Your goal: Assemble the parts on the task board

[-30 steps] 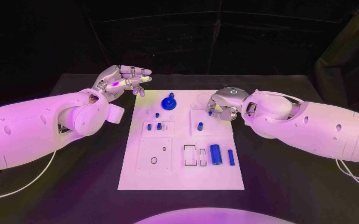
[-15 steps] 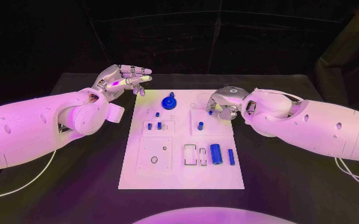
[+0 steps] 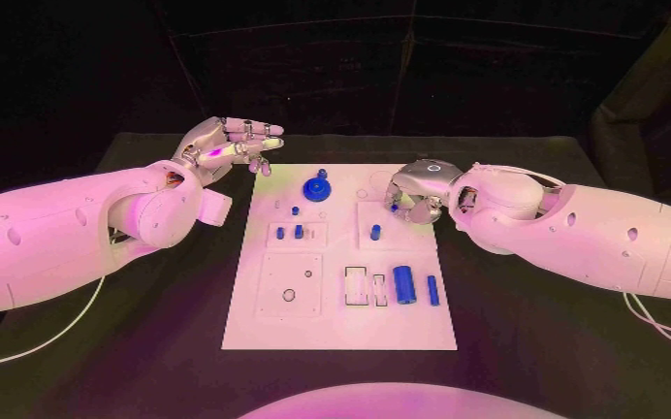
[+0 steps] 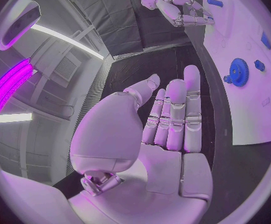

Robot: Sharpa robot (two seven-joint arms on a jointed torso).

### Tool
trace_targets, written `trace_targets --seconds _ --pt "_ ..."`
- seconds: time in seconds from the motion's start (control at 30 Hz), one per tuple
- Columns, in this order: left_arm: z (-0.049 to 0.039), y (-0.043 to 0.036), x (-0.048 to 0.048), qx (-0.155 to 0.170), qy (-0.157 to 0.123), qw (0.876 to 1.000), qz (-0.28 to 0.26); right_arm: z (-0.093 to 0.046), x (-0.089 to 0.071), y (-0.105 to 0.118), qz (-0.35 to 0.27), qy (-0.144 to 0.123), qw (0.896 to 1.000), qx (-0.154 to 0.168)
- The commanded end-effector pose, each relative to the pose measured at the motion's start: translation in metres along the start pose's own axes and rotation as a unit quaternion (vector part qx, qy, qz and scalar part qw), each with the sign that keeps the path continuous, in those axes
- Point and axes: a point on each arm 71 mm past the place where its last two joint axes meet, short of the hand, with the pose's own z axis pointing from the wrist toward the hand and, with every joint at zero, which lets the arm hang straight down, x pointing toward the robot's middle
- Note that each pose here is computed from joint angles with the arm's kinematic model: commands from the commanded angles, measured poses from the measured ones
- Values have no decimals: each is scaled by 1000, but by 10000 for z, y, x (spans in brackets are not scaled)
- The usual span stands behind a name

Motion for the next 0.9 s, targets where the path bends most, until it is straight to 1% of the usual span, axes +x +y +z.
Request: trace_targets --seconds 0.03,0.33,0.43,0.5,0.63,0.73,0.9 --pt "3 -11 6 1 5 1000 -5 -1 48 24 -10 13 1000 -2" --pt "4 -9 9 0 7 1000 -6 5 61 23 -16 22 1000 3" --pt "4 -7 11 -1 7 1000 -6 7 57 20 -22 19 1000 7" --pt "4 -6 11 -2 8 1000 -6 8 48 17 -27 11 1000 11" --pt "4 -5 10 -3 8 1000 -6 6 15 22 -32 -14 999 12" --pt "4 -3 9 -3 8 1000 -6 -3 -15 39 -32 -35 999 8" --pt "5 -1 2 -5 8 1000 -6 -32 -48 70 -23 -56 998 0"
